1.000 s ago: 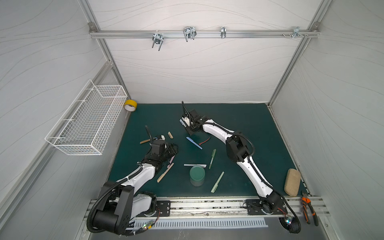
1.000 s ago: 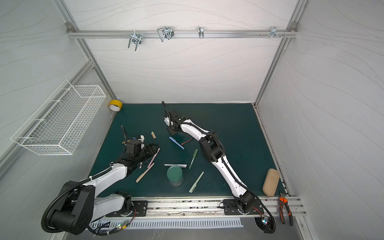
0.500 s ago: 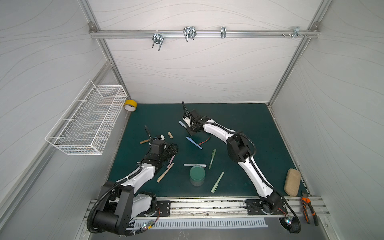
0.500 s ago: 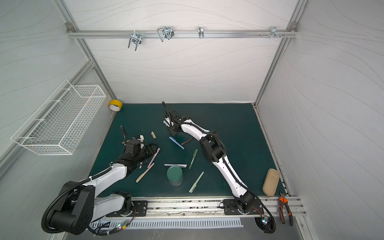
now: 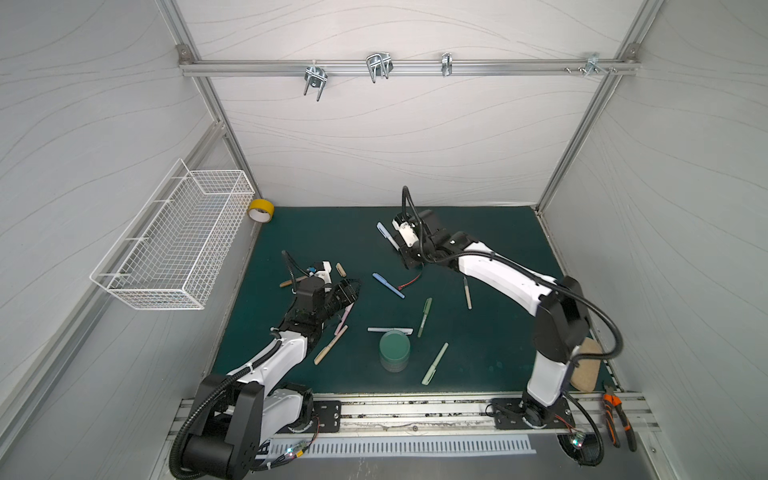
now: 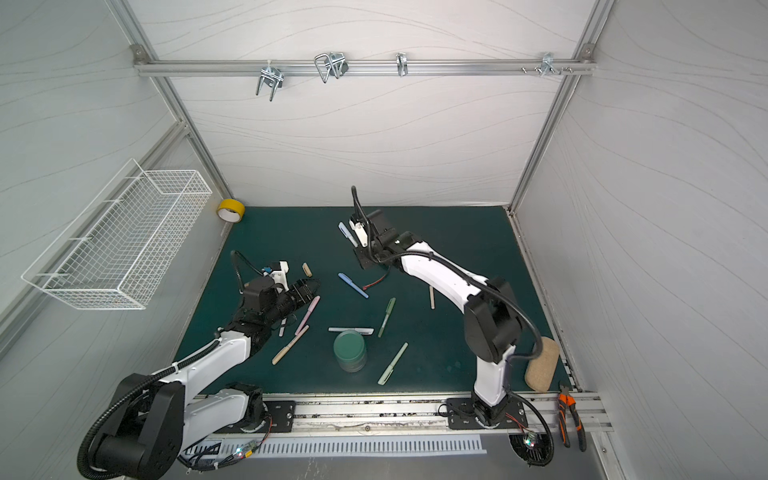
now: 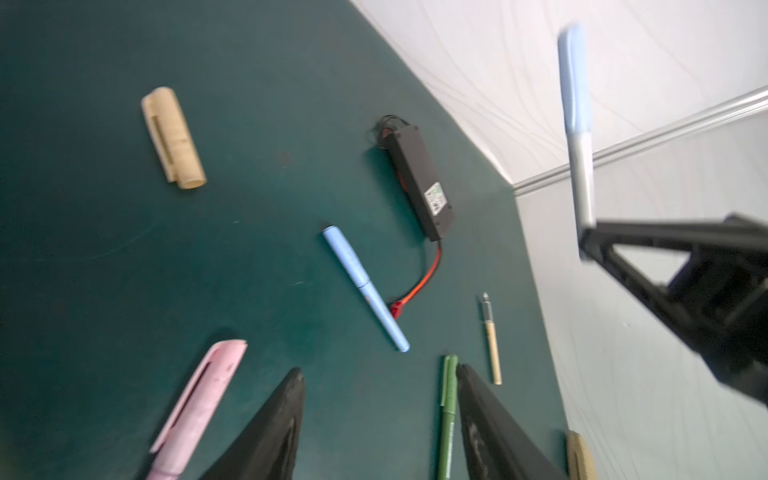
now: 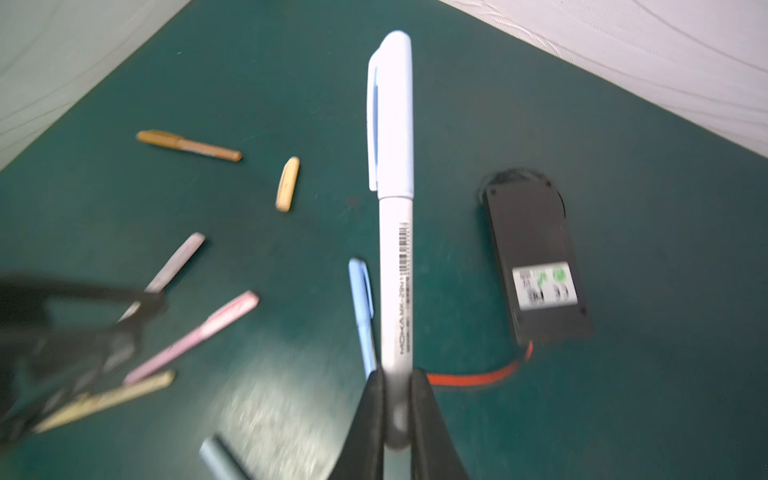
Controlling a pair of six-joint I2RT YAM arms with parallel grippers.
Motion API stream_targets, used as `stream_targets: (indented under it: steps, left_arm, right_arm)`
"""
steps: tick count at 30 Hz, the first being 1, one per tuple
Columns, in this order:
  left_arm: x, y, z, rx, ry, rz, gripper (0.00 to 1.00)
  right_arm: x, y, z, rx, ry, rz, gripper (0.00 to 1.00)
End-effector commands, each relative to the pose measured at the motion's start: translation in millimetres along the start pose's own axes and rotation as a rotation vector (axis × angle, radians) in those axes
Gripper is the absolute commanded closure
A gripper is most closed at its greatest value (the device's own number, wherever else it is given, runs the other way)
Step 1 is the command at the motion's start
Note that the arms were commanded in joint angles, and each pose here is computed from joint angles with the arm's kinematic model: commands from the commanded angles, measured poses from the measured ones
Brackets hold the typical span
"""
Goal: Open the pen caps
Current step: 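Reach the right gripper to the white pen with blue cap and grasp it, then lift the white pen toward the left gripper while the left gripper approaches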
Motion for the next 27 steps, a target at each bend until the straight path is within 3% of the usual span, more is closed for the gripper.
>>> stream_targets:
  steps: [1, 11, 16, 27]
  left_arm:
    - [-25, 2, 4, -0.018, -0.058, -0.170, 0.41]
    - [-58, 5, -9, 0.022, -0.194, -0.366, 0.40]
    - [-62, 7, -11, 0.028, -0.215, -0.413, 0.40]
    - [-68, 2, -13, 0.067, -0.205, -0.508, 0.39]
  right_arm:
    - [4, 20, -30, -0.010, -0.059, 0.026, 1.00]
    - [14, 86, -112, -0.116, -0.104, 0.132, 1.00]
    - [17, 98, -123, -0.213, -0.084, 0.190, 1.00]
    - [24, 91, -128, -0.267, -0.051, 0.290, 1.00]
Point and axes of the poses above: each gripper's point midway between its finger pads, its own y axis back along the fingers, its own x axis along the line the jaws close on, z = x × y, the point moved 10 cm from there along y, back along the fingers, and after that the axes turned 3 degrees about y, right-handed, at the moved point
